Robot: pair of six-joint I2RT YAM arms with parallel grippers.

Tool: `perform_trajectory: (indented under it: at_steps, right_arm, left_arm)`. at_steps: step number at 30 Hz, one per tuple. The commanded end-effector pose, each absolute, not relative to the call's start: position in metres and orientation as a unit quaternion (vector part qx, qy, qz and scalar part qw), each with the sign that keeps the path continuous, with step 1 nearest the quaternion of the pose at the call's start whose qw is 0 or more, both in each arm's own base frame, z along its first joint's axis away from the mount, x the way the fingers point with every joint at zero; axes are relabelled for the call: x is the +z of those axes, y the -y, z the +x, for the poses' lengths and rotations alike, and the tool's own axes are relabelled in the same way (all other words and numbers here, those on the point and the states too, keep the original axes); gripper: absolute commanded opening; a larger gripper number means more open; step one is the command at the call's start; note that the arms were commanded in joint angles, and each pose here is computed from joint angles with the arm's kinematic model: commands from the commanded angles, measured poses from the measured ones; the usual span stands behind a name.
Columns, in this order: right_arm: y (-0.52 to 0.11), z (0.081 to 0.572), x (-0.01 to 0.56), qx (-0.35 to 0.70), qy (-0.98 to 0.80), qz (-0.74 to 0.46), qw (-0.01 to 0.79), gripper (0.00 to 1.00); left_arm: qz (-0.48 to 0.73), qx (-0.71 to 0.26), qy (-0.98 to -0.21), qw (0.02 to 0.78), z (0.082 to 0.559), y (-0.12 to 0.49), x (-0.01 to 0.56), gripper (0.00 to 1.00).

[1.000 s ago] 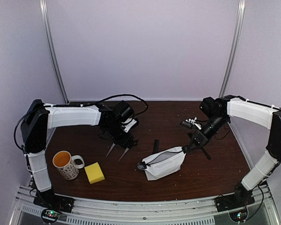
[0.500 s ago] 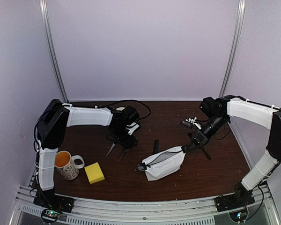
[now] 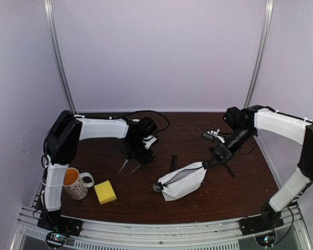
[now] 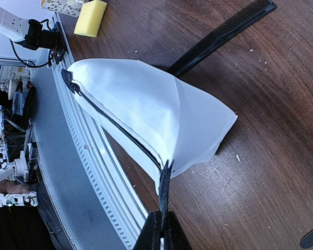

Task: Sort the hair-cutting tools
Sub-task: Pick up the scissors at the center of the board, then place the scissors in the kit bag.

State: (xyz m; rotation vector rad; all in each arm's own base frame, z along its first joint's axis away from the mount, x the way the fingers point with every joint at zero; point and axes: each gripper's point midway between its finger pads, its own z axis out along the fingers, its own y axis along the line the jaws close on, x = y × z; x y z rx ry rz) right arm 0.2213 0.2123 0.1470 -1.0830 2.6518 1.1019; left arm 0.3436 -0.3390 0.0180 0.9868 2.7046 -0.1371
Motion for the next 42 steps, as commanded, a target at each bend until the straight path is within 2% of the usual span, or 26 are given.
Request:
perform_trajectory:
  at_steps: [1,4,9,16,24,32,42]
  right_arm:
    - [-0.214,0.223,0.157,0.364,-0.858,-0.359,0.055,0.03]
    - [-0.213,0.223,0.156,0.363,-0.859,-0.358,0.053,0.03]
    - [-0.213,0.223,0.153,0.363,-0.859,-0.357,0.048,0.03]
    - [-0.214,0.223,0.152,0.364,-0.860,-0.355,0.045,0.03]
    - [-0.214,0.222,0.154,0.364,-0.859,-0.356,0.046,0.03]
    - [-0.214,0.220,0.155,0.369,-0.858,-0.354,0.044,0.03]
    - [-0.214,0.218,0.159,0.373,-0.856,-0.355,0.046,0.02]
  left_arm:
    - [0.335,-0.061,-0.932,0.124,0.335,0.334,0.044,0.07]
    - [0.337,-0.102,-0.918,0.184,0.333,0.339,0.109,0.04]
    - [0.382,-0.258,-0.844,0.274,0.307,0.371,0.206,0.02]
    - [0.501,-0.450,-0.654,0.344,0.230,0.421,0.278,0.03]
    - [0.609,-0.471,-0.561,0.304,0.170,0.504,0.256,0.00]
    - [0.630,-0.487,-0.511,0.324,0.172,0.531,0.236,0.00]
    - [0.659,-0.422,-0.541,0.308,0.190,0.536,0.189,0.00]
